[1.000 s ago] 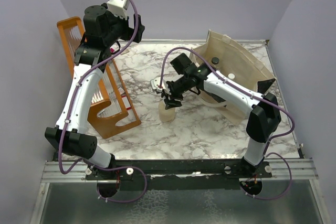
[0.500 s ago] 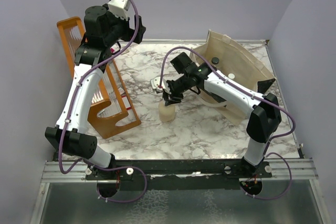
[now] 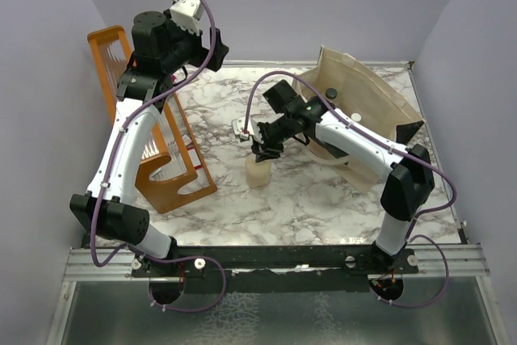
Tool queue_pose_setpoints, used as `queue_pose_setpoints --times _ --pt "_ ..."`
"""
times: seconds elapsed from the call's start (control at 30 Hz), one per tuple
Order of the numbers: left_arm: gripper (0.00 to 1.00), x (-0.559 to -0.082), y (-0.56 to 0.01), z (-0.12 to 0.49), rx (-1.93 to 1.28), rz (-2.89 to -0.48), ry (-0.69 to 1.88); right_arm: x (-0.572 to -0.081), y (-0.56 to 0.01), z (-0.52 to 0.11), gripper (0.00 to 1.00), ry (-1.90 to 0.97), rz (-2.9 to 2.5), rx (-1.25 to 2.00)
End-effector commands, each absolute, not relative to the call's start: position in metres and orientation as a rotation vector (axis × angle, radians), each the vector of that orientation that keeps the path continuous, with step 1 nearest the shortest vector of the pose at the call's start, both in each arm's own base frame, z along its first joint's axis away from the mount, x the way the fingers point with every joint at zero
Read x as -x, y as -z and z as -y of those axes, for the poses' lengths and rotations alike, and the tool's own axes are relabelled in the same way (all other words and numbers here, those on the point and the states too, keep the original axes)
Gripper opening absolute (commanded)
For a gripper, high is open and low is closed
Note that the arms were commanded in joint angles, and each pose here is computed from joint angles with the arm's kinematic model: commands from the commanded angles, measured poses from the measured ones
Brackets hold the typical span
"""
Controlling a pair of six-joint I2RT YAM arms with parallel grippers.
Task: Place the personal care products into the canvas bag
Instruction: Pick up the care product from the center of the board.
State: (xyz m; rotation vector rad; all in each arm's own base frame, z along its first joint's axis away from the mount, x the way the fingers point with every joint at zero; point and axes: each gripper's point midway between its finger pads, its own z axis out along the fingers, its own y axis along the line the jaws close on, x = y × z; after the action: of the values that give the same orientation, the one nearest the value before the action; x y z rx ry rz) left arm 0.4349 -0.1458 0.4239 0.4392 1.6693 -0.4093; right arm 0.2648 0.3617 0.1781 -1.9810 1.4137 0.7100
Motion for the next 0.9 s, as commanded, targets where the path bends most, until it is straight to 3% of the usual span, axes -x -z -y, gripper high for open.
queue_pose_setpoints --times 0.0,0.87 --pt "0.91 -0.426 -0.433 0.153 -0.468 -1.629 0.468 -0.266 -0.226 -0.364 0.01 -0.663 -1.349 1.889" --pt "0.88 -0.415 -0.417 0.166 -0.539 -1.641 0.550 -0.288 -0.230 -0.349 0.01 -0.542 -1.631 1.634"
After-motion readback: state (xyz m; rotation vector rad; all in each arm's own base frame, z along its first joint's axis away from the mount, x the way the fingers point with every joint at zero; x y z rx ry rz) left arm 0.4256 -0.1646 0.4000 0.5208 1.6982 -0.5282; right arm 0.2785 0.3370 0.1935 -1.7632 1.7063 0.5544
